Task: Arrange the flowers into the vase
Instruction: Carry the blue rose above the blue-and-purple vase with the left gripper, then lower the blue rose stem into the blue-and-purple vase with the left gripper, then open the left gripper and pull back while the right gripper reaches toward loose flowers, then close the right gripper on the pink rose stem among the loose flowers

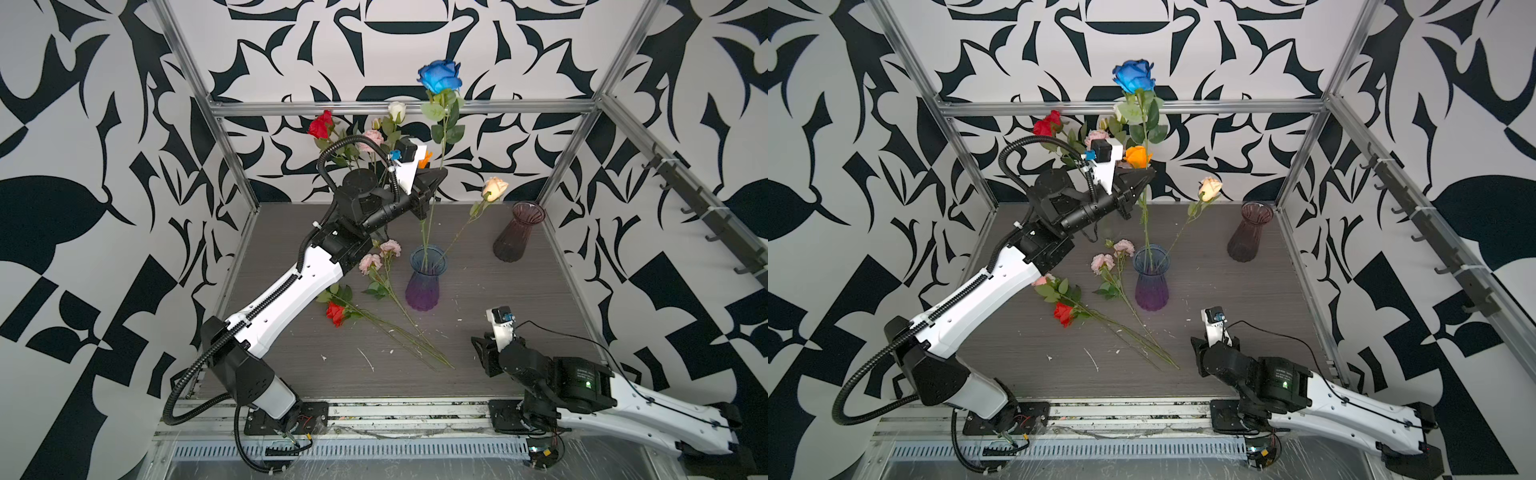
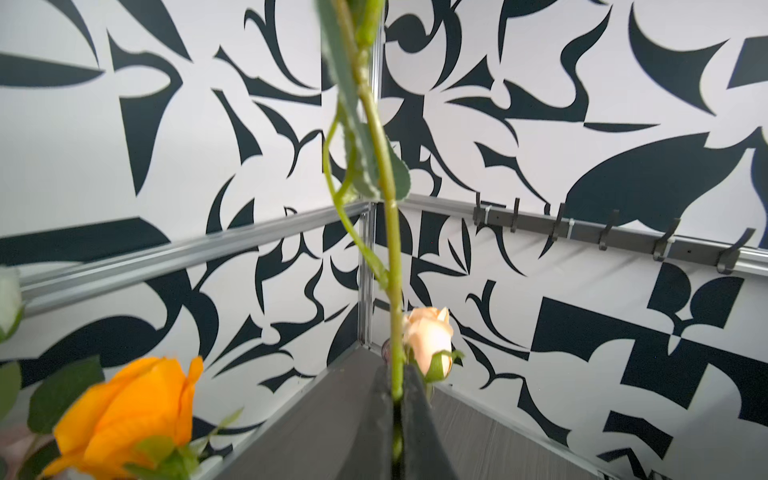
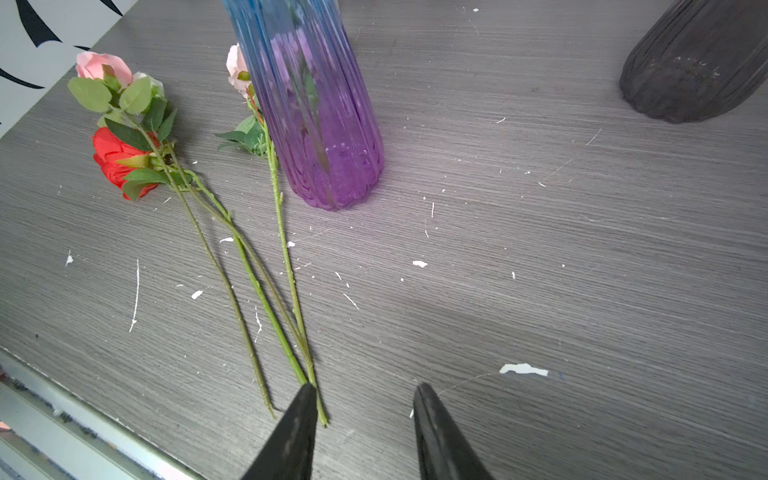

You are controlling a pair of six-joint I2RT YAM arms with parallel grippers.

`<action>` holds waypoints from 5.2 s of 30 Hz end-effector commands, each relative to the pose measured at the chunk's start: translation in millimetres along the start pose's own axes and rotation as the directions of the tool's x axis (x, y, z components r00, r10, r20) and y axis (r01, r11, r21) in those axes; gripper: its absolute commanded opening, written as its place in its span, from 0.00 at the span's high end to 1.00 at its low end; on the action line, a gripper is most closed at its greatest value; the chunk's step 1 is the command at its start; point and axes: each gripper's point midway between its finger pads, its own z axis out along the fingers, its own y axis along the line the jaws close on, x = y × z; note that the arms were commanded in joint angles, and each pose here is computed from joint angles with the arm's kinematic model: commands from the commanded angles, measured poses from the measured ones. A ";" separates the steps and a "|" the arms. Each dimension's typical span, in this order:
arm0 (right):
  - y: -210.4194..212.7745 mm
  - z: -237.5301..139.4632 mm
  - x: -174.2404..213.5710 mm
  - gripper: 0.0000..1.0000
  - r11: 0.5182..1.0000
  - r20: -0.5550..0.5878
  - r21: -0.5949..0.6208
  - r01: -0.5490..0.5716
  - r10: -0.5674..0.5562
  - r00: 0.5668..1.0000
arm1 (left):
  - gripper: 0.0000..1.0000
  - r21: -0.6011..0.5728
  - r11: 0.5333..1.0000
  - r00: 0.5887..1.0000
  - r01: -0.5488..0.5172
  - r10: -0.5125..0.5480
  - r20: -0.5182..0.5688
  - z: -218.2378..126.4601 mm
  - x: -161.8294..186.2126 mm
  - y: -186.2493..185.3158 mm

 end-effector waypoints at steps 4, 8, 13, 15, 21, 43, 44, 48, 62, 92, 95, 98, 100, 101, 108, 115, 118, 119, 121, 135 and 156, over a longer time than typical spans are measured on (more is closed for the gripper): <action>5.2 0.0 -7.3 0.58 1.000 0.016 -0.005 0.009 -0.009 1.000 | 0.94 -0.023 0.998 0.998 0.060 -0.059 0.032 -18.6 2.2 -1.5; 6.3 0.9 -7.0 0.58 1.000 0.010 -0.004 0.014 -0.014 1.000 | 0.94 -0.022 0.996 0.996 0.090 -0.090 -0.012 -19.9 23.2 -2.5; 6.5 1.9 -6.3 0.58 1.000 0.006 0.000 0.019 -0.019 1.000 | 0.60 -0.009 0.992 0.990 0.128 -0.128 -0.065 -17.7 42.1 -5.0; 6.5 1.9 -6.5 0.58 1.000 0.007 -0.001 0.018 -0.018 1.000 | 0.39 0.000 0.991 0.986 0.136 -0.136 -0.093 -16.1 46.6 -6.8; 6.4 2.1 -5.9 0.58 1.000 0.005 0.000 0.020 -0.020 1.000 | 0.24 -0.015 0.990 0.954 0.141 -0.140 -0.263 -17.9 64.7 -8.8; 6.6 1.4 -5.5 0.58 1.000 0.005 -0.007 0.012 -0.012 1.000 | 0.35 0.106 0.989 0.869 0.102 -0.037 -0.494 0.4 69.3 -22.7; 6.7 1.0 -6.0 0.58 1.000 0.007 -0.008 0.011 -0.011 1.000 | 0.34 0.099 0.989 0.857 0.112 -0.046 -0.514 0.8 76.7 -21.4; 7.0 0.7 -5.4 0.58 1.000 0.005 -0.013 0.010 -0.009 1.000 | 0.33 0.074 0.987 0.835 0.140 -0.077 -0.544 -4.4 90.7 -20.2; 13.4 5.4 -1.5 0.58 0.999 -0.019 -0.026 0.030 -0.030 0.999 | 0.31 -0.150 0.982 0.877 0.115 -0.171 -0.448 -69.8 78.7 17.2; 180.0 121.4 26.9 0.70 0.920 -0.505 -0.385 0.070 -0.273 0.819 | 0.37 -0.497 0.665 0.739 0.557 -0.670 -0.069 -283.6 228.4 5.6; 186.4 136.1 22.2 0.70 0.918 -0.529 -0.394 0.050 -0.271 0.804 | 0.36 -0.494 0.681 0.759 0.540 -0.648 -0.065 -286.4 225.0 6.2; 187.7 150.3 21.2 0.70 0.922 -0.547 -0.383 0.063 -0.281 0.789 | 0.35 -0.499 0.692 0.772 0.522 -0.632 -0.070 -290.3 225.3 6.4; 188.5 156.8 19.6 0.70 0.923 -0.548 -0.375 0.088 -0.297 0.782 | 0.35 -0.496 0.697 0.775 0.518 -0.628 -0.073 -292.3 223.6 5.0; 190.1 159.6 19.1 0.71 0.922 -0.549 -0.375 0.091 -0.301 0.780 | 0.35 -0.492 0.699 0.774 0.519 -0.628 -0.075 -293.4 223.2 3.6; 185.6 173.3 15.6 0.71 0.930 -0.552 -0.332 0.155 -0.325 0.768 | 0.33 -0.483 0.712 0.789 0.510 -0.610 -0.066 -304.0 221.2 0.3; 177.0 180.5 19.1 0.70 0.937 -0.568 -0.290 0.192 -0.330 0.754 | 0.33 -0.490 0.704 0.784 0.514 -0.617 -0.064 -307.6 227.4 0.4; 174.3 184.3 24.6 0.70 0.939 -0.583 -0.280 0.199 -0.331 0.742 | 0.33 -0.490 0.706 0.786 0.511 -0.615 -0.067 -306.1 226.6 0.8; 173.4 185.4 27.1 0.70 0.940 -0.588 -0.278 0.200 -0.331 0.738 | 0.33 -0.491 0.708 0.787 0.509 -0.613 -0.069 -305.4 226.2 1.1; 173.4 187.6 31.3 0.70 0.940 -0.596 -0.279 0.197 -0.330 0.732 | 0.33 -0.493 0.707 0.785 0.507 -0.615 -0.075 -303.9 227.1 1.4; 176.2 181.4 27.2 0.75 0.929 -0.577 -0.308 0.204 -0.352 0.737 | 0.34 -0.512 0.689 0.762 0.513 -0.640 -0.097 -298.6 234.6 3.2; 156.9 197.4 24.2 0.69 0.935 -0.607 -0.300 0.187 -0.339 0.719 | 0.35 -0.511 0.676 0.747 0.531 -0.658 -0.094 -293.2 237.2 3.9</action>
